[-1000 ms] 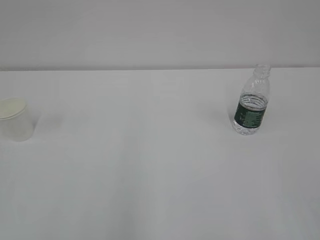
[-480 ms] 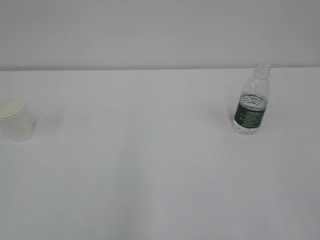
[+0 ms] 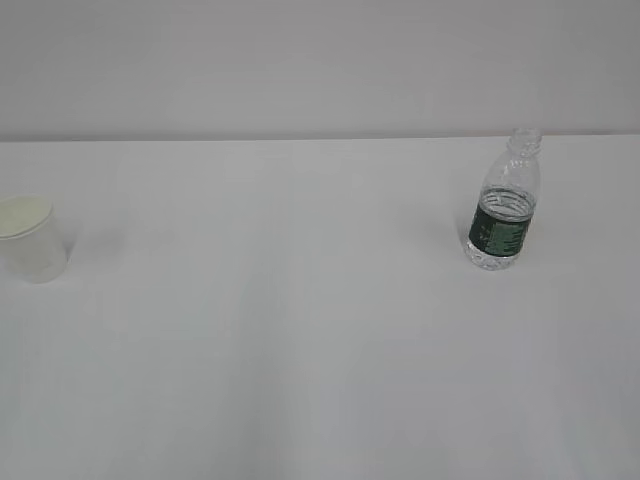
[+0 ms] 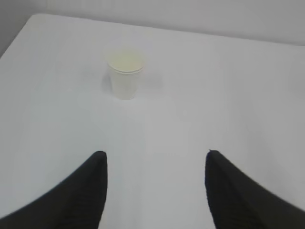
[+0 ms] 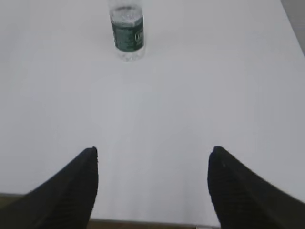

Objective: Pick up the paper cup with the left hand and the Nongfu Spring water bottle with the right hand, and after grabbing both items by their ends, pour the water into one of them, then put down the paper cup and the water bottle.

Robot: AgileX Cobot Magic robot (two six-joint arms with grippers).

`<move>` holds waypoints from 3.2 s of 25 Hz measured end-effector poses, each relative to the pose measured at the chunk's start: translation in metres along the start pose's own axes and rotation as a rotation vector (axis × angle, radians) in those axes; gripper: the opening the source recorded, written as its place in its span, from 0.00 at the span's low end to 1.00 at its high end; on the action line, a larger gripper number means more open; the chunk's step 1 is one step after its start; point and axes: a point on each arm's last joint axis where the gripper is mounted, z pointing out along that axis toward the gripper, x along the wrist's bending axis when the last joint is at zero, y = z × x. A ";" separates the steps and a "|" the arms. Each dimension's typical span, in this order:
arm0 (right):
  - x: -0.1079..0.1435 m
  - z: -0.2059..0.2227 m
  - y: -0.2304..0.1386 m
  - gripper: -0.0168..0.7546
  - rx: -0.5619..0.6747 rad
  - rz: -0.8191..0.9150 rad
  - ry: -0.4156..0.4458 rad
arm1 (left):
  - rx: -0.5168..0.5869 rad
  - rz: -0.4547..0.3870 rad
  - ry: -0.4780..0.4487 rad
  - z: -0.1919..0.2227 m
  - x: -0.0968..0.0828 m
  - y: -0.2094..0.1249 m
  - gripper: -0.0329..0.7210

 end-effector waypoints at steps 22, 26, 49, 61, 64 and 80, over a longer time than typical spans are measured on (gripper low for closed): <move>0.008 0.030 0.065 0.72 -0.298 0.079 0.118 | -0.263 0.050 0.003 0.073 -0.004 0.076 0.65; 0.006 0.047 0.081 0.72 -0.331 0.069 0.107 | -0.226 0.126 -0.026 0.097 -0.009 0.079 0.65; 0.013 0.115 0.104 0.72 -0.261 0.015 0.125 | -0.139 0.048 -0.104 0.181 -0.024 0.071 0.63; 0.025 0.151 0.088 0.72 -0.246 0.026 0.135 | -0.168 -0.049 -0.087 0.188 -0.016 0.045 0.60; 0.025 0.155 0.076 0.72 -0.231 0.027 0.124 | -0.160 -0.087 -0.068 0.188 -0.010 0.028 0.60; 0.024 0.193 0.028 0.72 -0.175 -0.020 0.054 | -0.131 -0.063 -0.035 0.232 -0.004 -0.001 0.60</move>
